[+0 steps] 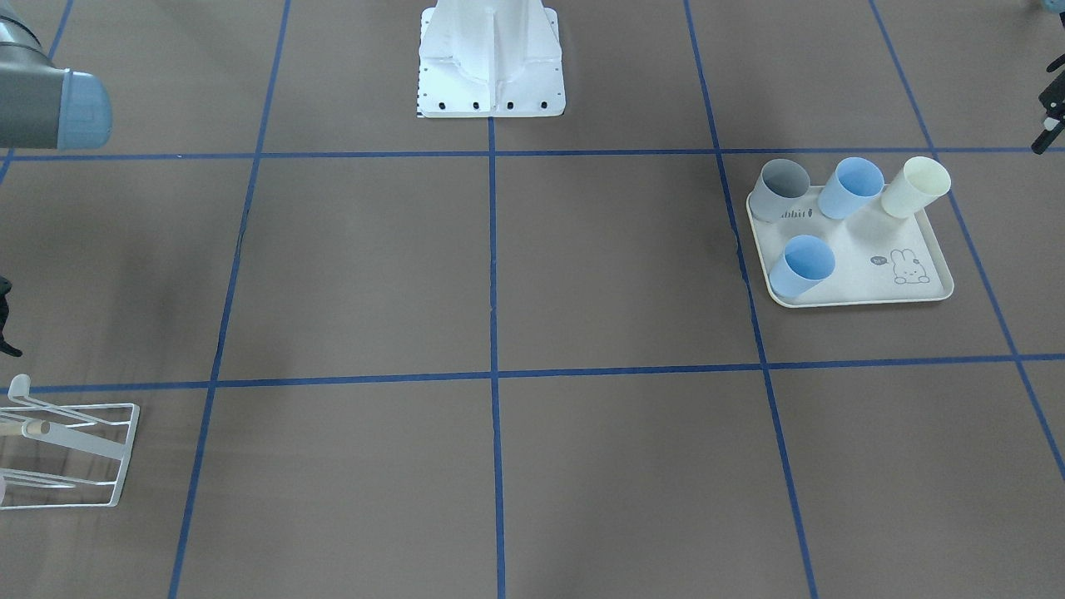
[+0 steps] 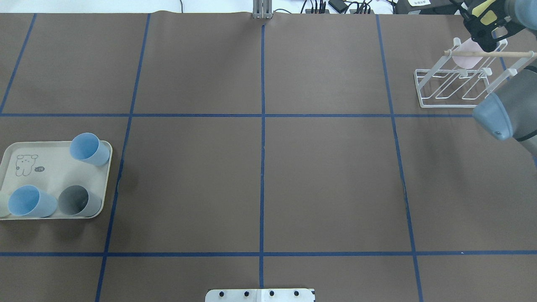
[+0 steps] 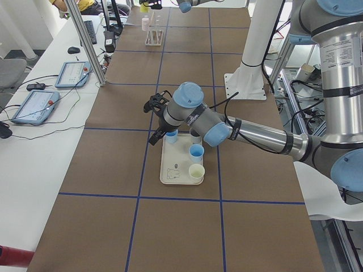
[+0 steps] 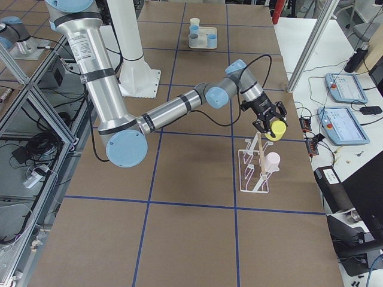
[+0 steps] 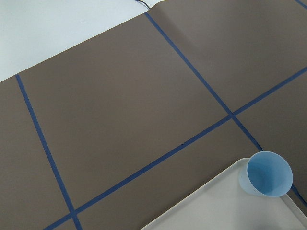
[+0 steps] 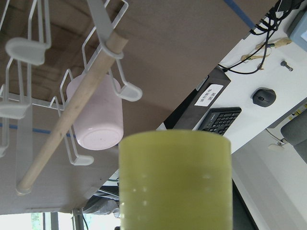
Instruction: Transfer IKEA cup to right arm and place on rack
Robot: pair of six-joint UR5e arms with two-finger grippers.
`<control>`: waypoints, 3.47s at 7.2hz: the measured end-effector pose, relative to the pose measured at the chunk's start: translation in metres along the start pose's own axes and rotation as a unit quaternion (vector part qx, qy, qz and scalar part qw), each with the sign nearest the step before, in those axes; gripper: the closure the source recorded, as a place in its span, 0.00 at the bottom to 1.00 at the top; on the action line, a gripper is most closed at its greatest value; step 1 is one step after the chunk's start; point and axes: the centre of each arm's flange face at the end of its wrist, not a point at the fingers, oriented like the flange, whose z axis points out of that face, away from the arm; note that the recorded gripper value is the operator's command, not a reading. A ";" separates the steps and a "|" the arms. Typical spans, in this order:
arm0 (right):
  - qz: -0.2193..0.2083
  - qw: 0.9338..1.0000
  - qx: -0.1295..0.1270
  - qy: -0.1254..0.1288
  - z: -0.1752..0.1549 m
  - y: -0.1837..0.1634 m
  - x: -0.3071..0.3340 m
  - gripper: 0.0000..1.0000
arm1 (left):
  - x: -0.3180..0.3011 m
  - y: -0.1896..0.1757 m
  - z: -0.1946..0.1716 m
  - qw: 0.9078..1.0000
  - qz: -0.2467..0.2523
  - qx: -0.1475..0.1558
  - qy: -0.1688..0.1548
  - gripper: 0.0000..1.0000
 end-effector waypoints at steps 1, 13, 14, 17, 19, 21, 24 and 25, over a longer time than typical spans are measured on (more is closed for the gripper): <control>-0.021 1.000 -0.010 0.007 0.029 0.017 -0.018 0.73 | 0.000 0.000 0.000 1.000 0.000 0.000 0.000 0.00; -0.014 0.999 0.004 0.038 0.053 -0.011 0.027 0.74 | -0.002 0.002 0.002 1.000 -0.002 -0.002 0.000 0.00; 0.002 0.999 0.014 0.039 0.041 -0.030 0.036 0.74 | -0.002 0.002 0.002 1.000 -0.002 -0.002 0.000 0.00; 0.011 0.999 0.018 0.028 0.025 -0.062 0.032 0.74 | -0.002 0.003 0.002 1.000 -0.003 -0.002 0.000 0.00; 0.003 1.000 0.011 0.019 0.030 -0.071 0.016 0.74 | -0.002 0.002 0.002 1.000 -0.002 -0.002 0.000 0.00; -0.002 1.000 0.008 0.013 0.034 -0.078 0.007 0.69 | -0.001 0.002 0.002 1.000 -0.002 -0.002 0.000 0.00; -0.009 1.000 0.010 0.013 0.033 -0.089 0.005 0.32 | -0.001 0.001 0.001 1.000 -0.001 -0.001 0.000 0.00; -0.015 1.000 0.008 0.014 0.033 -0.097 0.004 0.30 | -0.002 0.002 0.001 1.000 -0.002 -0.002 0.000 0.00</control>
